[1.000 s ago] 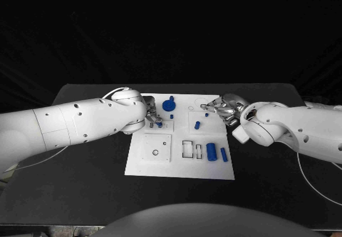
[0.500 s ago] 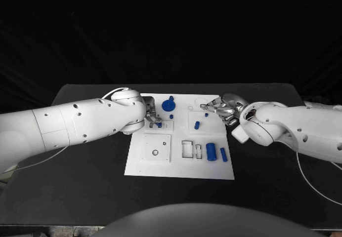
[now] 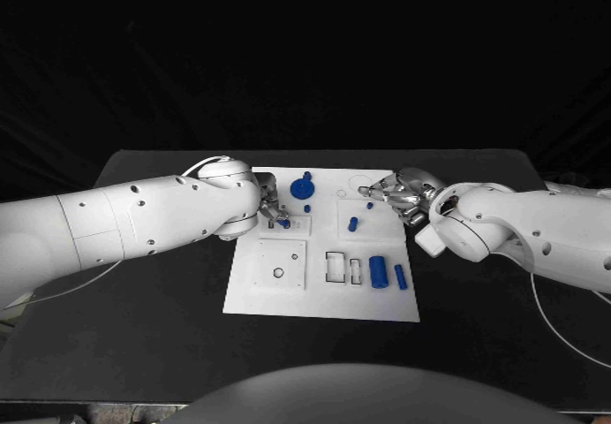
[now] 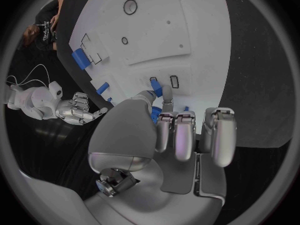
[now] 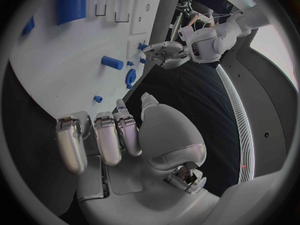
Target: Assemble the parts on the task board
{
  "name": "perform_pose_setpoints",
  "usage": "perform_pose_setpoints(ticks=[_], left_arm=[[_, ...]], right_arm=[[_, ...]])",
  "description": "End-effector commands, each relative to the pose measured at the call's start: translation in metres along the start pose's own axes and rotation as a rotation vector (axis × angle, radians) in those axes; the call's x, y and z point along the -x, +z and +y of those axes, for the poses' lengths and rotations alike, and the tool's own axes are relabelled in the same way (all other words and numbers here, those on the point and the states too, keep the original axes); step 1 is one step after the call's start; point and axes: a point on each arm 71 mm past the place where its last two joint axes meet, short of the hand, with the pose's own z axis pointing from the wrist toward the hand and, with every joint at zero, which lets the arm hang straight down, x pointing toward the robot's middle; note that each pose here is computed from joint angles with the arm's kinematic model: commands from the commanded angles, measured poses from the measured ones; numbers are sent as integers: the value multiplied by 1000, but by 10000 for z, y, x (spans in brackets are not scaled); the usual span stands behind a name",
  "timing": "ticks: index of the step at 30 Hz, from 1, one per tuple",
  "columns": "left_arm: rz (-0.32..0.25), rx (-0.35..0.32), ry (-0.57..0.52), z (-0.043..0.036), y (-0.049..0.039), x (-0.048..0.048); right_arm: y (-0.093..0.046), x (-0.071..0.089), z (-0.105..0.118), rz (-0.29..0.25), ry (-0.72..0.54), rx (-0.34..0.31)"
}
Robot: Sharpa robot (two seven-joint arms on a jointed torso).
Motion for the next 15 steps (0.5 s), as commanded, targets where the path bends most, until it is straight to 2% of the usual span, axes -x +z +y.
perform_pose_setpoints(ticks=[1, 15], left_arm=[[21, -12, 6, -15, -1, -19], [24, -21, 5, -34, 0, -21]], right_arm=[[1, -12, 6, 11, -5, 10], [2, -12, 5, 11, -6, 9]])
